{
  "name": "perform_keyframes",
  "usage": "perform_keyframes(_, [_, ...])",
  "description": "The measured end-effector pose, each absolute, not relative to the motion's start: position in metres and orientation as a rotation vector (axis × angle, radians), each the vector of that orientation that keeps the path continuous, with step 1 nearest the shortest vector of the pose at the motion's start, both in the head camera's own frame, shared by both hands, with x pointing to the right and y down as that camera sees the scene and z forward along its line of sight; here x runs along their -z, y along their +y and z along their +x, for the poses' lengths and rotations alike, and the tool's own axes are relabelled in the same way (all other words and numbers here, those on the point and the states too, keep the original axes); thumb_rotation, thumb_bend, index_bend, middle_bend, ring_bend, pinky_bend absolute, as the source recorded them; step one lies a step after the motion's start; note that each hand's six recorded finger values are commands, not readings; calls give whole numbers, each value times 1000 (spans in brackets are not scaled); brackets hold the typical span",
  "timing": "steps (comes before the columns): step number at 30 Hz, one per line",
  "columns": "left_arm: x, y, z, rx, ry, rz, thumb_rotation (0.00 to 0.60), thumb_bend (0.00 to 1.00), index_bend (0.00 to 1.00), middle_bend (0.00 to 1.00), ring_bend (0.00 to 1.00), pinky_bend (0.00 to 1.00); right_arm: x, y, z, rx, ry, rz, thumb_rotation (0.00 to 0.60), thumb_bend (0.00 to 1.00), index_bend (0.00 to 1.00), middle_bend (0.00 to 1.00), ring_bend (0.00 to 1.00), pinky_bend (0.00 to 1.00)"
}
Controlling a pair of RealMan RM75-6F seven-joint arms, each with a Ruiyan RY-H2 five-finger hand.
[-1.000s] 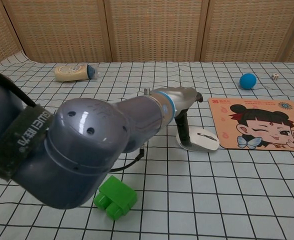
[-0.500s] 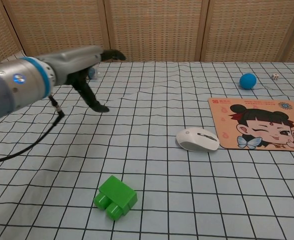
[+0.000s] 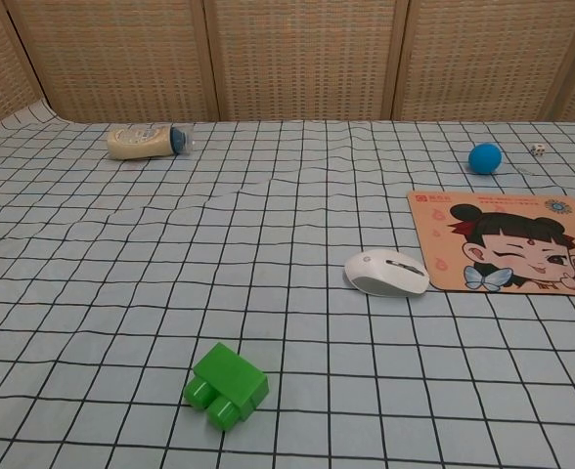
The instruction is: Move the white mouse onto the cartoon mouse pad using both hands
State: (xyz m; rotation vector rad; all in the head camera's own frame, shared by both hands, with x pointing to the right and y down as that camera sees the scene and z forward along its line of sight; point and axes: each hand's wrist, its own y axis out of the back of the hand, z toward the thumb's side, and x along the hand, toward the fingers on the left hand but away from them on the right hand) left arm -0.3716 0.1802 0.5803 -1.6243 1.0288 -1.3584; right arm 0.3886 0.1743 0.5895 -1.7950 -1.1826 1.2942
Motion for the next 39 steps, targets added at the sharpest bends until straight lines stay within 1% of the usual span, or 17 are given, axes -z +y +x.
perform_keyframes(4, [-571, 182, -383, 1346, 1050, -1610, 600, 193, 72, 0, 0, 0, -589, 168, 366, -1256, -1158, -1825, 600, 36, 23, 0, 0, 0])
perform_keyframes(6, [-568, 181, -385, 1333, 1072, -1612, 600, 193, 72, 0, 0, 0, -589, 164, 347, -1231, -1131, -1843, 600, 40, 56, 0, 0, 0])
perform_keyframes(9, [-565, 178, -390, 1328, 1104, -1621, 600, 193, 72, 0, 0, 0, -593, 159, 317, -1207, -1074, -1865, 600, 91, 137, 0, 0, 0])
perform_keyframes(10, [-565, 177, -391, 1331, 1111, -1626, 600, 193, 72, 0, 0, 0, -594, 158, 307, -1200, -1053, -1871, 600, 99, 148, 0, 0, 0])
perform_keyframes(13, [-566, 175, -397, 1341, 1129, -1642, 600, 193, 72, 0, 0, 0, -605, 154, 270, -1192, -989, -1885, 600, 107, 156, 0, 0, 0])
perform_keyframes(18, [-565, 171, -403, 1342, 1157, -1660, 600, 193, 73, 0, 0, 0, -633, 157, 209, -1227, -919, -1959, 600, 132, 168, 1, 0, 0])
perform_keyframes(21, [-566, 171, -405, 1343, 1168, -1672, 600, 193, 84, 0, 0, 0, -647, 159, 179, -1229, -879, -2003, 600, 163, 197, 31, 0, 0])
perform_keyframes(26, [-568, 169, -407, 1344, 1183, -1694, 600, 192, 86, 0, 0, 0, -669, 159, 161, -1254, -847, -2005, 600, 198, 247, 89, 2, 4])
perform_keyframes(30, [-569, 169, -407, 1345, 1182, -1706, 600, 193, 86, 0, 0, 0, -684, 156, 157, -1286, -825, -1983, 600, 222, 276, 137, 38, 55])
perform_keyframes(39, [-569, 169, -407, 1344, 1192, -1725, 600, 193, 90, 0, 0, 0, -707, 156, 159, -1374, -794, -1964, 600, 229, 262, 137, 44, 60])
